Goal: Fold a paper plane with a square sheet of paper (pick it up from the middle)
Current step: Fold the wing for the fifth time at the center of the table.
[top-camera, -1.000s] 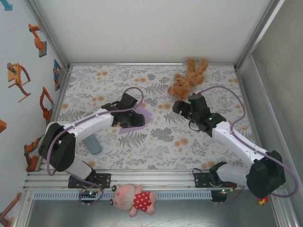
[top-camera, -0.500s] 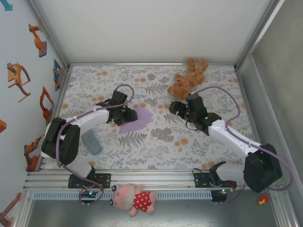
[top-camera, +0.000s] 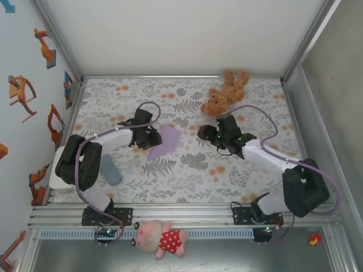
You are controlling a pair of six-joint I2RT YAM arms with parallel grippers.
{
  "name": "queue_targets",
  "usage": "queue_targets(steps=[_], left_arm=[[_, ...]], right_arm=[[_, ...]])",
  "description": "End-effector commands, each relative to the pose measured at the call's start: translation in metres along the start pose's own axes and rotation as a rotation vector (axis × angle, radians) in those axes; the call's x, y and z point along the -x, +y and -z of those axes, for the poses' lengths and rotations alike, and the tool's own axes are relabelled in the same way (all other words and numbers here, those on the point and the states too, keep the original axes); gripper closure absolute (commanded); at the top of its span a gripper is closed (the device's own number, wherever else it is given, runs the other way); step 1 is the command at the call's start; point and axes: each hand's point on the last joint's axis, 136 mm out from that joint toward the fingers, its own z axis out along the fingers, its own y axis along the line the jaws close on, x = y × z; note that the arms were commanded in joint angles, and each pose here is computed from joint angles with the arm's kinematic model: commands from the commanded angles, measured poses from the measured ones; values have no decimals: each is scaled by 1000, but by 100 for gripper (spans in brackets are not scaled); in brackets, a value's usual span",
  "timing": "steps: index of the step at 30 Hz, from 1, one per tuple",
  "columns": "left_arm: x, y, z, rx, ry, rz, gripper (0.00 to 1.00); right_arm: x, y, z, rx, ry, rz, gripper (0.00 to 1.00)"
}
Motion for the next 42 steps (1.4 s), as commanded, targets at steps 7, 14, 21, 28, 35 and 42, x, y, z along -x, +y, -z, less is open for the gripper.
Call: queue_targets(steps=[7,14,21,28,35,42], left_arm=[[-9,19,-9,63,15,7,76],[-12,22,-13,48,33,-1,78],[-19,27,-21,-2,79,38,81],[-24,32,-23,-17,103,67,85],[-26,35,-25,-20,113,77,88],[-27,36,-27,-32,125,82,89]], right_arm=[[-32,43,-38,137,124,-47,42],[-60,71,-65,181,215,-22,48],[-79,79,-90,231,282,-93,58],[-87,80,-106,210,319,-105,65],[-92,84,-120,198,347,-112,67],[-97,88,-126,219,366,-103,67]])
